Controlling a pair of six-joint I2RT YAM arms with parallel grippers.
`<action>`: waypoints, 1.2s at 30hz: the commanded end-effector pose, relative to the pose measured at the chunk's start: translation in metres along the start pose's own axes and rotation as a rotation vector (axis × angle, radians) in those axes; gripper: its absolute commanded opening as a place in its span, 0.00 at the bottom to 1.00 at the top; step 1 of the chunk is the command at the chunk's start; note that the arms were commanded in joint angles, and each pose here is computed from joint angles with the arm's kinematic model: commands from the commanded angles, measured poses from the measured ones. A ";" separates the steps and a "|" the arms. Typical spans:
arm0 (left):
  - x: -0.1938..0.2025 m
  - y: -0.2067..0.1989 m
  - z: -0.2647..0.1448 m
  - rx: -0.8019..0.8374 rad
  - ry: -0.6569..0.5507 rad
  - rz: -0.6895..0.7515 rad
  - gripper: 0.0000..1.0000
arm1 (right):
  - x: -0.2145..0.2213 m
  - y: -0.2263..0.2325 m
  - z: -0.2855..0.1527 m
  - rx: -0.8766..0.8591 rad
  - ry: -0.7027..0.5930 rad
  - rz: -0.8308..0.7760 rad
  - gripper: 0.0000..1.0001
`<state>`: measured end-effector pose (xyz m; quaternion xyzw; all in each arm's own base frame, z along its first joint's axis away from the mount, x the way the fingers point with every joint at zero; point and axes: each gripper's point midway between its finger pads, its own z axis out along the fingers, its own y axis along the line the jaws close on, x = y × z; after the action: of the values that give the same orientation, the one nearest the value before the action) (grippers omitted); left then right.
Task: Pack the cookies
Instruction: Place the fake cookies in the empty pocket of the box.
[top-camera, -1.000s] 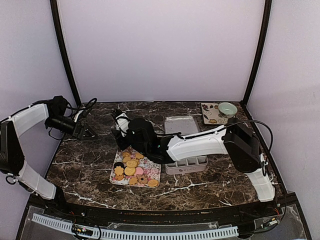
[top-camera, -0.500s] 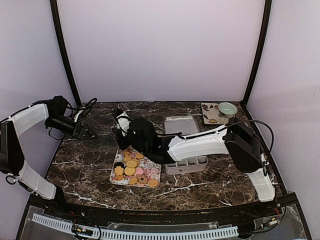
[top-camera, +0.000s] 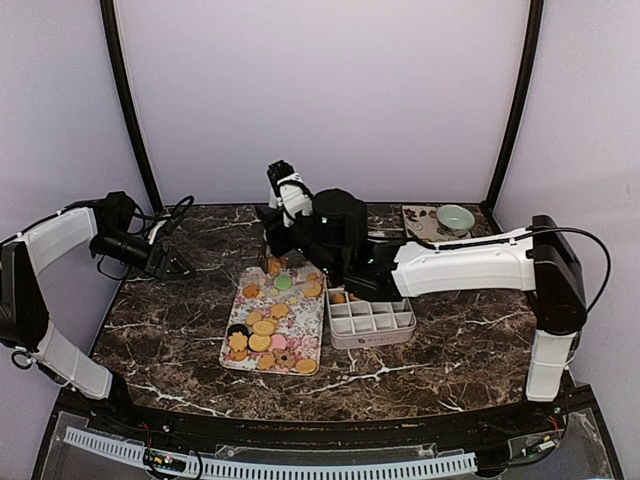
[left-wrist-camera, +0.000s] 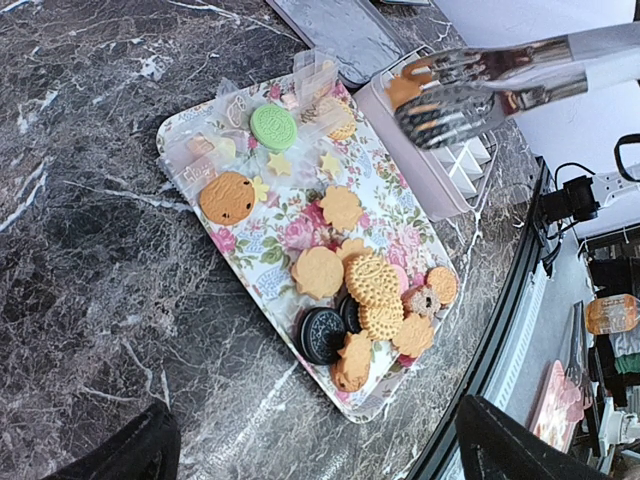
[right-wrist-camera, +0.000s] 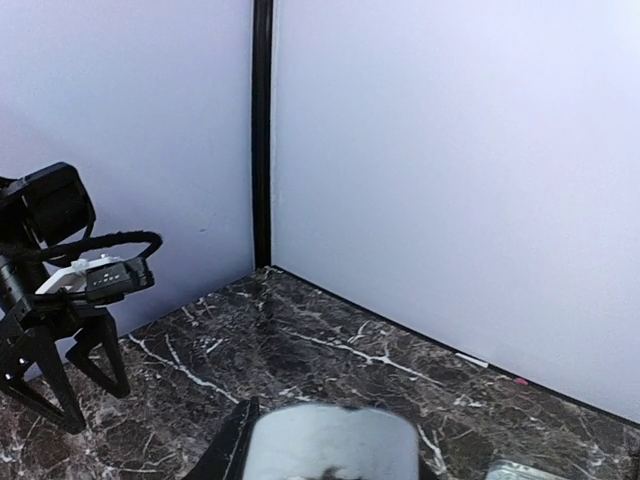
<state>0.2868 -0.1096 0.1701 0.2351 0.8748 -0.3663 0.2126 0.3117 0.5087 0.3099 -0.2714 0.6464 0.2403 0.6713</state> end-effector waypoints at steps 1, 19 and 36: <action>-0.004 -0.007 -0.007 0.005 -0.021 0.013 0.99 | -0.021 -0.062 -0.037 0.158 -0.058 0.018 0.25; -0.007 -0.007 -0.007 0.011 -0.033 0.012 0.99 | 0.047 -0.163 -0.148 0.424 0.078 0.011 0.25; -0.008 -0.007 -0.008 0.006 -0.032 0.013 0.99 | 0.052 -0.158 -0.133 0.399 0.098 0.002 0.41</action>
<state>0.2868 -0.1100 0.1706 0.2321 0.8748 -0.3687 0.2120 0.3171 0.2990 0.2371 -0.1714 0.7303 0.0710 0.6575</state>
